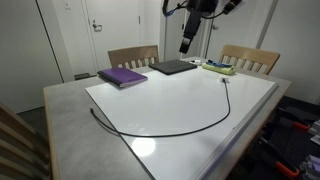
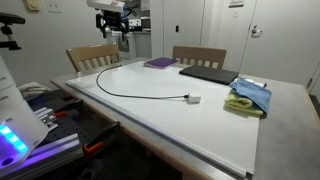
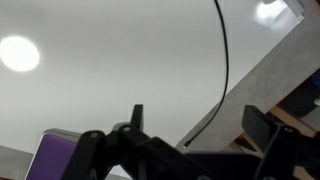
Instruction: Bring the ends of the charger to the center
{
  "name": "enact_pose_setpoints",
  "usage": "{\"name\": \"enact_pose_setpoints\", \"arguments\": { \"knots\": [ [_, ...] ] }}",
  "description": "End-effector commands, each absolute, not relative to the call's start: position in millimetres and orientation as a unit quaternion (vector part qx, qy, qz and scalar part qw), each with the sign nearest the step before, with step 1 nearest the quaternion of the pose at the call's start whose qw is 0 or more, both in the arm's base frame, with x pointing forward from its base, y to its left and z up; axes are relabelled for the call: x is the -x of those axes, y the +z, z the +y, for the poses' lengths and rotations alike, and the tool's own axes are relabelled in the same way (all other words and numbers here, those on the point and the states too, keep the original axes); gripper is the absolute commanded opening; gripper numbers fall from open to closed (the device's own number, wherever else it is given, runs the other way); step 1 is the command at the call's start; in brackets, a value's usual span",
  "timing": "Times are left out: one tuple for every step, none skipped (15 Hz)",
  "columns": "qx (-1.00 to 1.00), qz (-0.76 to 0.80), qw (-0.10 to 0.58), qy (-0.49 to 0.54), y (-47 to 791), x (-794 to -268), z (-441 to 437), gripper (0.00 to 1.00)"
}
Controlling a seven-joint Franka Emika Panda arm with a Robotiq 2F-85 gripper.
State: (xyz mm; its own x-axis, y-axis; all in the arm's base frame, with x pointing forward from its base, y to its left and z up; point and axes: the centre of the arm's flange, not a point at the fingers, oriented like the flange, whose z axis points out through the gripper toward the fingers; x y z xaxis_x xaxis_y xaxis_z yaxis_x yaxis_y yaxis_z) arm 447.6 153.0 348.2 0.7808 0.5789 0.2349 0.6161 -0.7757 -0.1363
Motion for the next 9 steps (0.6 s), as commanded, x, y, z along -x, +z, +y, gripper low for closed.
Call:
{"name": "enact_pose_setpoints", "arguments": {
  "knots": [
    [0.932,-0.334,0.105,-0.092,323,-482,175,1.0],
    [0.929,-0.344,0.11,-0.086,322,-489,174,1.0],
    [0.934,-0.332,0.102,-0.084,331,-462,171,1.0],
    [0.934,-0.333,0.102,-0.082,328,-466,174,1.0],
    [0.934,-0.333,0.102,-0.08,327,-466,175,1.0],
    [0.934,-0.333,0.102,-0.081,328,-466,175,1.0],
    [0.934,-0.333,0.102,-0.083,330,-465,175,1.0],
    [0.934,-0.333,0.102,-0.084,330,-465,175,1.0],
    [0.934,-0.333,0.102,-0.084,330,-465,175,1.0]
  ]
}}
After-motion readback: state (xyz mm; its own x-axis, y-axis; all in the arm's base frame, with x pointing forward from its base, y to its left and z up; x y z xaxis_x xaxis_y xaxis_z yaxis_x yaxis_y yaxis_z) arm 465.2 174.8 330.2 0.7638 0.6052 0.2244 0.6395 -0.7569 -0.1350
